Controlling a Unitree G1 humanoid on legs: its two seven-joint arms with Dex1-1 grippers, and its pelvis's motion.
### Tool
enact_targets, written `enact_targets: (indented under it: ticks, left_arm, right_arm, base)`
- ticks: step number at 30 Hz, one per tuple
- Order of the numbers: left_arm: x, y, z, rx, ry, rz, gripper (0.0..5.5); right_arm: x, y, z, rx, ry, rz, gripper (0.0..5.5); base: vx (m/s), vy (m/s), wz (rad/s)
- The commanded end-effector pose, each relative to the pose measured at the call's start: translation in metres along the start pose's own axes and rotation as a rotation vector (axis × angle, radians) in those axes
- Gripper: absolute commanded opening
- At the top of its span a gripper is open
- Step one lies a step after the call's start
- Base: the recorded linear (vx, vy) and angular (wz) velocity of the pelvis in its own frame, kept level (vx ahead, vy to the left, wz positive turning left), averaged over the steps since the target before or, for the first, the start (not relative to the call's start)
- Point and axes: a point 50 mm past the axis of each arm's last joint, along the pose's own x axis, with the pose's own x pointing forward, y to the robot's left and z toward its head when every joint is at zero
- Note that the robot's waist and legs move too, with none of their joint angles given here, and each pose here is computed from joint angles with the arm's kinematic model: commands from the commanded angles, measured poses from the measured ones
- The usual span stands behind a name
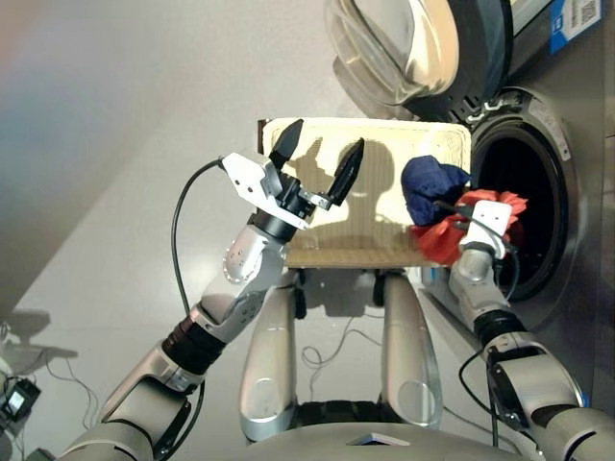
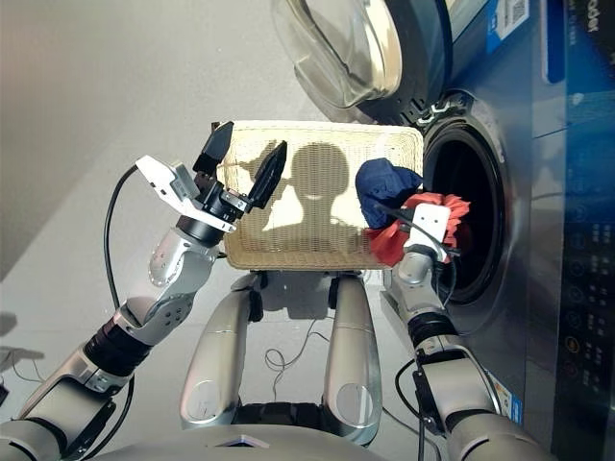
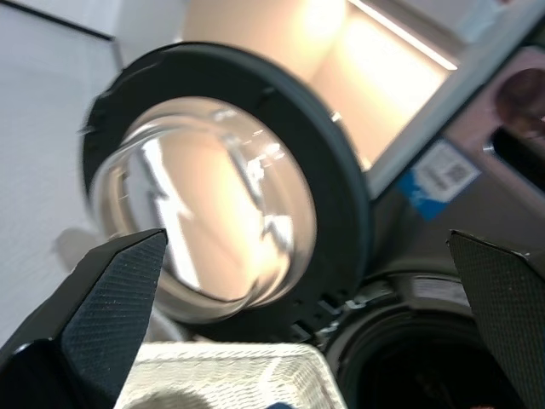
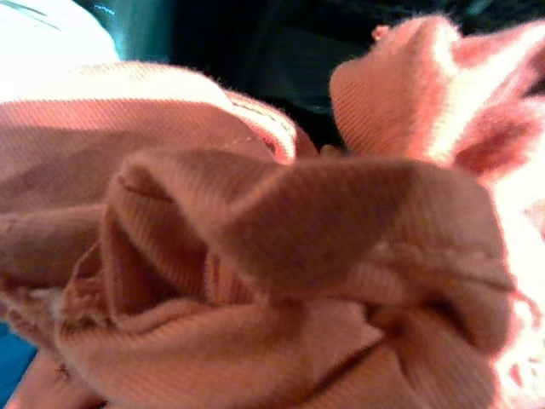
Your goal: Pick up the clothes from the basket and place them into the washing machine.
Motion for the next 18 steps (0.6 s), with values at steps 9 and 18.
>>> enact_targets:
  ticks: [9, 18]
  left_arm:
    - [-0.004, -0.017, 0.013, 0.047, -0.083, -0.069, 5.5]
    - [-0.001, -0.015, 0.024, 0.085, -0.121, -0.047, 5.5]
  right_arm:
    - [0.073, -0.098, 0.087, 0.116, -0.208, -0.413, 0.0]
    - [0.09, -0.158, 0.123, 0.291, -0.222, -0.638, 0.0]
  base:
    - [-0.006, -0.002, 0.013]
    - [0.0, 0.0, 0.0]
